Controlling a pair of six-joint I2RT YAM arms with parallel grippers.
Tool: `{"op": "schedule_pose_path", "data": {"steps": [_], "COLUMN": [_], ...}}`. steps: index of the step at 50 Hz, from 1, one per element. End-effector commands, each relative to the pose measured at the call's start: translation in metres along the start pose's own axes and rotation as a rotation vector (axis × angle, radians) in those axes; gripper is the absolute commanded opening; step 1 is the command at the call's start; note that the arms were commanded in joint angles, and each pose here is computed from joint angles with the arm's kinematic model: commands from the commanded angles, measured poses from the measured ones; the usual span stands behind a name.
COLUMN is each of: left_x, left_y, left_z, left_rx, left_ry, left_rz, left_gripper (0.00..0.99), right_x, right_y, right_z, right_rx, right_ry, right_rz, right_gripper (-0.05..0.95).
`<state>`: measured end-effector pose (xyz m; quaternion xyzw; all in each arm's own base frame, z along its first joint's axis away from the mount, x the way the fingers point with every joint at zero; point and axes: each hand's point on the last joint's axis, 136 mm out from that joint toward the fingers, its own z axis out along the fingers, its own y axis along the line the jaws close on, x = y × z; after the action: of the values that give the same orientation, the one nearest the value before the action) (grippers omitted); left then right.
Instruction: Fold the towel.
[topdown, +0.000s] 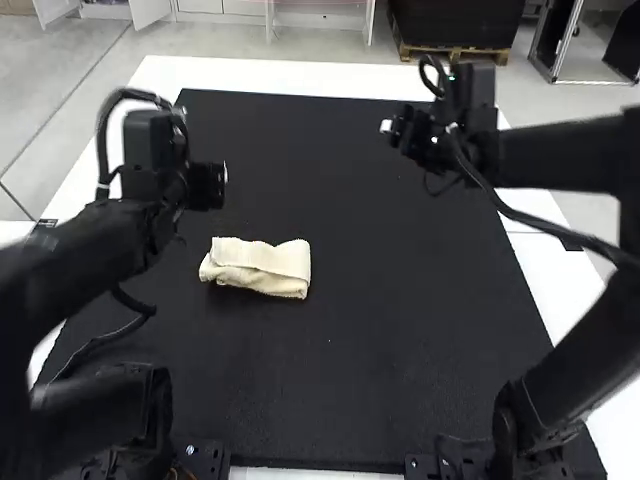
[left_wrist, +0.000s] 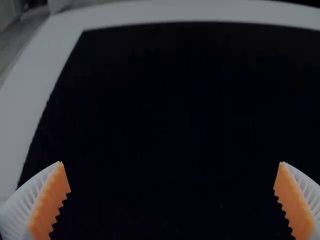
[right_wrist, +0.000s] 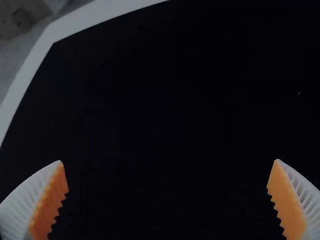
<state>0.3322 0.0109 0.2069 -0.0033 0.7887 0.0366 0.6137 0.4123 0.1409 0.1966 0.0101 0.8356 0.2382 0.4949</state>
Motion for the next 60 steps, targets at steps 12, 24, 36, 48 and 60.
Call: {"op": "schedule_pose_path", "data": {"steps": [12, 24, 36, 48, 60], "left_x": [-0.085, -0.106, -0.112, -0.105, -0.103], "left_y": [0.002, 0.007, 0.006, 0.001, -0.004], "left_z": [-0.088, -0.128, -0.160, -0.164, -0.168], "left_rx": [-0.006, -0.020, -0.038, -0.014, 0.014], "left_ry": [-0.401, -0.548, -0.701, -0.736, -0.762], "left_rz": [0.012, 0.018, 0.089, 0.105, 0.116], "left_gripper": [0.962, 0.962, 0.962, 0.962, 0.962], "right_x": [-0.053, -0.069, -0.058, -0.055, -0.047], "right_y": [-0.021, -0.014, -0.016, -0.017, -0.014], "right_z": [-0.071, -0.120, -0.172, -0.207, -0.234], "right_rx": [0.129, 0.140, 0.151, 0.152, 0.159], "right_ry": [-0.280, -0.411, -0.524, -0.632, -0.689], "right_rz": [-0.076, -0.120, -0.117, -0.113, -0.202], "right_gripper": [0.92, 0.92, 0.92, 0.92, 0.92]}}
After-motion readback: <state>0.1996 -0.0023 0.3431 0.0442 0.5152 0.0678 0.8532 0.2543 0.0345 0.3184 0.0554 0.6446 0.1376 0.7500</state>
